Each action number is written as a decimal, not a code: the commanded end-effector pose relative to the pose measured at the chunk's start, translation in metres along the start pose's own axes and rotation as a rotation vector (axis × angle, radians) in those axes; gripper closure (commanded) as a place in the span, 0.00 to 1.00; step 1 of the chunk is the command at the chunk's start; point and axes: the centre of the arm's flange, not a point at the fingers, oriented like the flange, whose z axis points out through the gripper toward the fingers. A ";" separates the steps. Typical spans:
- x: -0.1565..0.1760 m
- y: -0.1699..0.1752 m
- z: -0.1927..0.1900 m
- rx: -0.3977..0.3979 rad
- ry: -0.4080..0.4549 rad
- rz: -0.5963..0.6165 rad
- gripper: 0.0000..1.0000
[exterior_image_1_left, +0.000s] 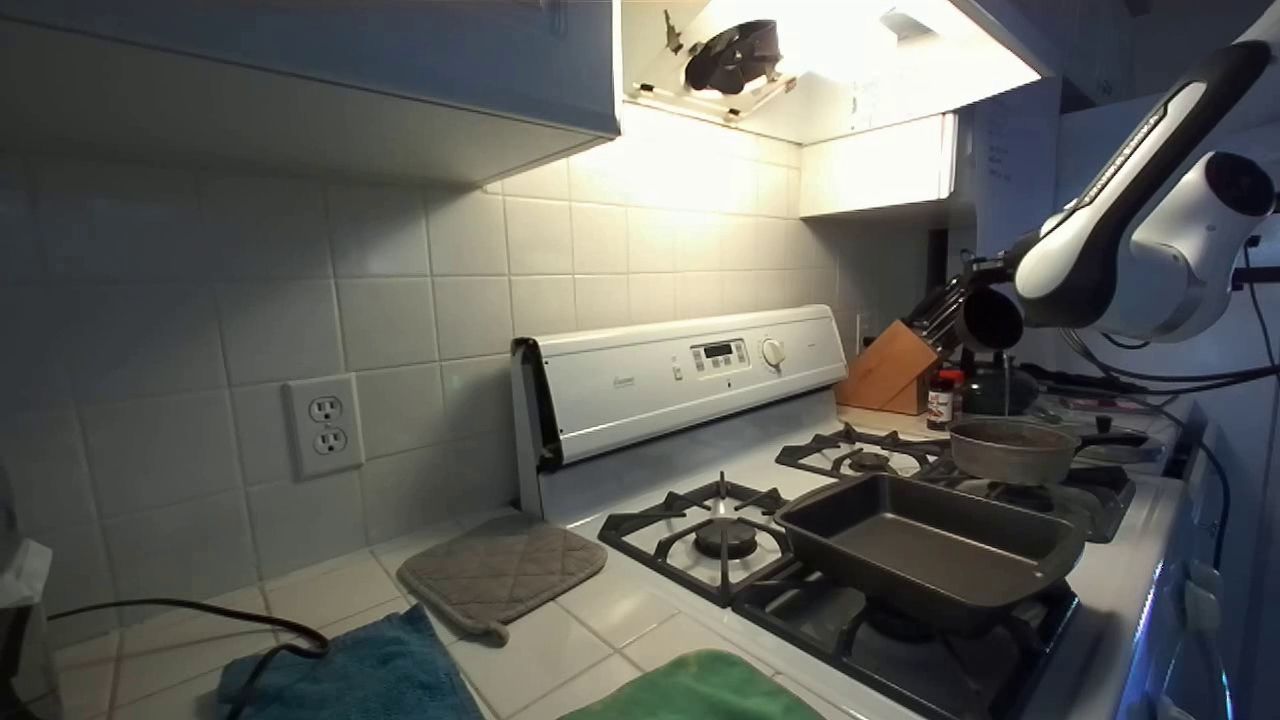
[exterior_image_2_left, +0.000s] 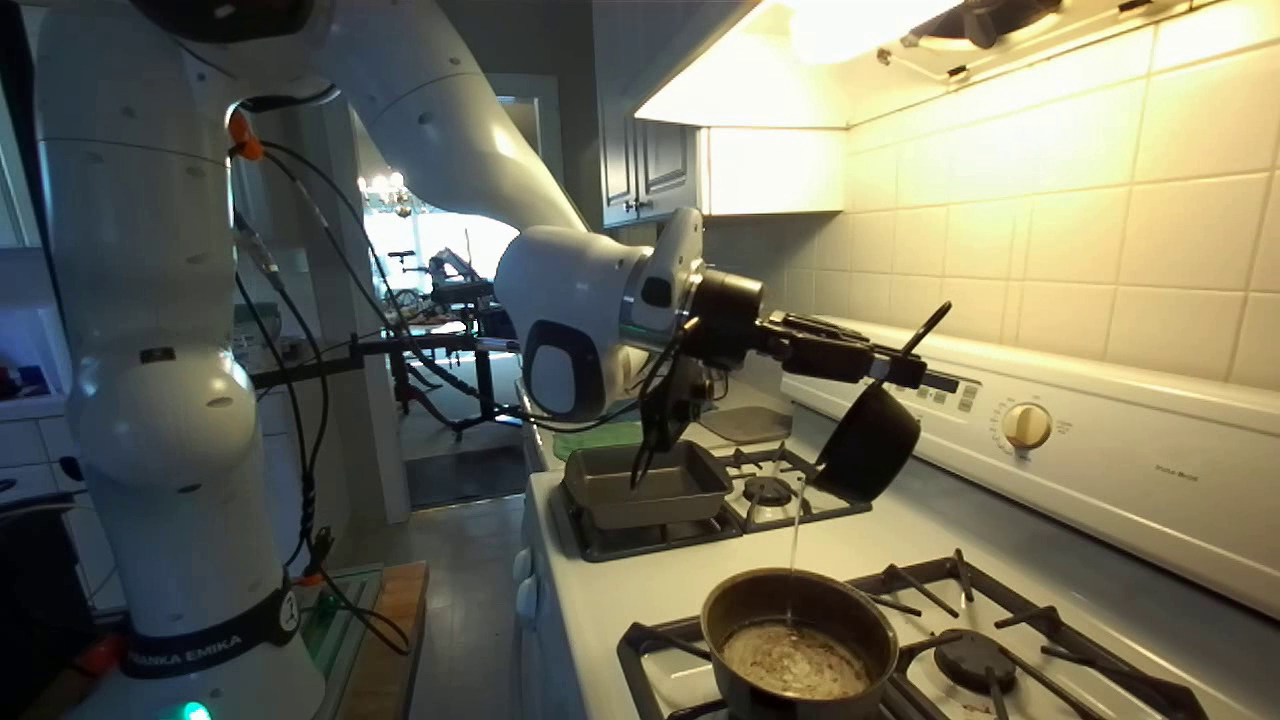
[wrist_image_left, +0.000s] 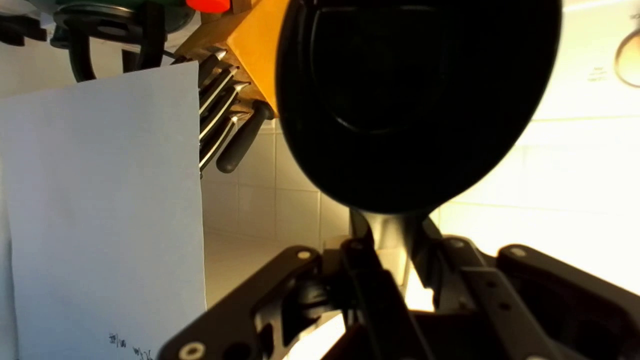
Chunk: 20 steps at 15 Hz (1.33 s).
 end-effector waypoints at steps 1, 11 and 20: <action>0.001 -0.004 -0.008 -0.015 0.038 -0.032 0.94; -0.001 -0.002 -0.009 -0.023 0.063 -0.051 0.94; 0.001 0.000 -0.009 -0.027 0.058 -0.053 0.94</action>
